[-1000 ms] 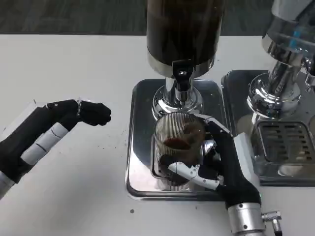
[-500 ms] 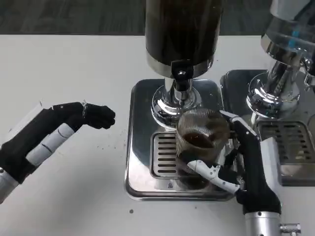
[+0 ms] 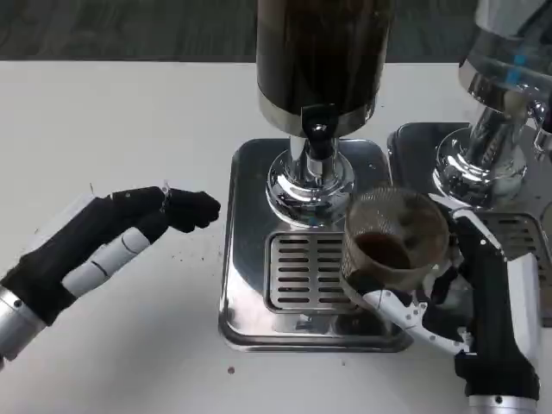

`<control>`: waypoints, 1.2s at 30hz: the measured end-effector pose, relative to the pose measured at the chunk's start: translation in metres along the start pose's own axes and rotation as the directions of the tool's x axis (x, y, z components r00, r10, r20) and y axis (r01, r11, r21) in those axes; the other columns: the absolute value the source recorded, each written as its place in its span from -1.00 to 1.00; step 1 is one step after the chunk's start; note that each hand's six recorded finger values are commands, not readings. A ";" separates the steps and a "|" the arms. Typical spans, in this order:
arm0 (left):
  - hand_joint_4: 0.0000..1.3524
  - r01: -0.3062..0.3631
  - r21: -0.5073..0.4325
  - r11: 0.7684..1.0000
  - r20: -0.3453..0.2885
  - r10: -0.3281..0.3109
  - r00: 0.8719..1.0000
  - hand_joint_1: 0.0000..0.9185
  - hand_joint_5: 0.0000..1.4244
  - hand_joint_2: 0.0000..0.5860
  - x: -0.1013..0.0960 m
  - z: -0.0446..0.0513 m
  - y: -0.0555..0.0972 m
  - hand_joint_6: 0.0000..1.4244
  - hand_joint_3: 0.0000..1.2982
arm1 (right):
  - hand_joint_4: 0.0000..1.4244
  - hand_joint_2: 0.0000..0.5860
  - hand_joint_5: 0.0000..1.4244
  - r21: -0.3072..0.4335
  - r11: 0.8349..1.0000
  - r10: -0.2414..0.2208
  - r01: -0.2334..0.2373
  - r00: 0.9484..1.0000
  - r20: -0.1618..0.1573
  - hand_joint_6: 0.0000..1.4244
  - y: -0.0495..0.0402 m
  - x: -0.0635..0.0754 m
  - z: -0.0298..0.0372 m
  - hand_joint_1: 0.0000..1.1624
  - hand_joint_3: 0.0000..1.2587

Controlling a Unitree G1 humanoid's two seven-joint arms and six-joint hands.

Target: Grasp the cup under the faucet to collect the drink, then remove the cup.

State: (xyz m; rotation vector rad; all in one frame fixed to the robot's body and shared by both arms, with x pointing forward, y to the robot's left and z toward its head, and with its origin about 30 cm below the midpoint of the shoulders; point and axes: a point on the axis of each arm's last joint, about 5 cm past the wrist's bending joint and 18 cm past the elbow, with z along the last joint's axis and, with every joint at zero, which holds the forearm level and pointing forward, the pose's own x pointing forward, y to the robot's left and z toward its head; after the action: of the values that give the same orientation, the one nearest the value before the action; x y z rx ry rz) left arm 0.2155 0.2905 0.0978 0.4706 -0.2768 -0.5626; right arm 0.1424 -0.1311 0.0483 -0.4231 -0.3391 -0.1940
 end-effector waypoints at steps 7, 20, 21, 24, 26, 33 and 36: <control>-0.66 0.041 0.077 0.996 0.036 -0.044 0.998 -1.00 -0.69 -0.49 0.004 0.0045 -0.002 -0.61 -0.51 | 0.00 -0.27 0.17 -0.001 1.000 0.013 -0.013 1.000 0.009 0.69 -0.0096 -0.008 0.0079 0.26 -0.01; -0.85 0.069 0.208 0.976 0.082 -0.088 0.993 -1.00 -0.86 -0.52 -0.001 0.0149 0.004 -0.73 -0.67 | 0.01 -0.26 0.19 0.005 0.998 0.061 -0.062 0.998 0.027 0.71 -0.0191 -0.013 0.0195 0.25 0.01; -0.87 0.072 0.221 0.973 0.088 -0.094 0.992 -1.00 -0.88 -0.54 -0.001 0.0162 0.005 -0.74 -0.70 | 0.01 -0.26 0.20 0.005 0.998 0.064 -0.064 0.998 0.025 0.71 -0.0200 -0.014 0.0200 0.25 0.01; -0.93 0.095 0.261 0.961 0.098 -0.124 0.987 -1.00 -0.93 -0.54 -0.007 0.0199 0.005 -0.79 -0.75 | 0.01 -0.25 0.20 0.006 0.997 0.070 -0.071 0.997 0.028 0.71 -0.0235 -0.015 0.0229 0.24 0.02; -0.94 0.113 0.288 0.951 0.106 -0.149 0.983 -1.00 -0.94 -0.54 -0.011 0.0226 0.005 -0.80 -0.77 | 0.02 -0.25 0.20 0.008 0.997 0.074 -0.074 0.997 0.034 0.71 -0.0255 -0.016 0.0253 0.24 0.02; -0.96 0.155 0.382 0.911 0.144 -0.225 0.964 -1.00 -0.95 -0.55 -0.024 0.0363 0.009 -0.82 -0.78 | 0.02 -0.25 0.20 0.011 0.996 0.090 -0.090 0.995 0.037 0.71 -0.0312 -0.021 0.0308 0.24 0.03; -0.96 0.163 0.386 0.908 0.160 -0.240 0.957 -1.00 -0.95 -0.54 -0.028 0.0399 0.008 -0.82 -0.79 | 0.02 -0.24 0.20 0.011 0.995 0.097 -0.097 0.995 0.038 0.71 -0.0340 -0.024 0.0340 0.24 0.03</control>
State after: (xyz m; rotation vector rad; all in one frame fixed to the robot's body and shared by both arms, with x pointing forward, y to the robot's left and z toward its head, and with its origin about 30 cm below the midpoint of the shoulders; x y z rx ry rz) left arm 0.1811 0.2986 0.1325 0.8162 -0.5412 -0.7698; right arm 0.1022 -0.1441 0.0814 -0.4295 -0.3552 -0.0891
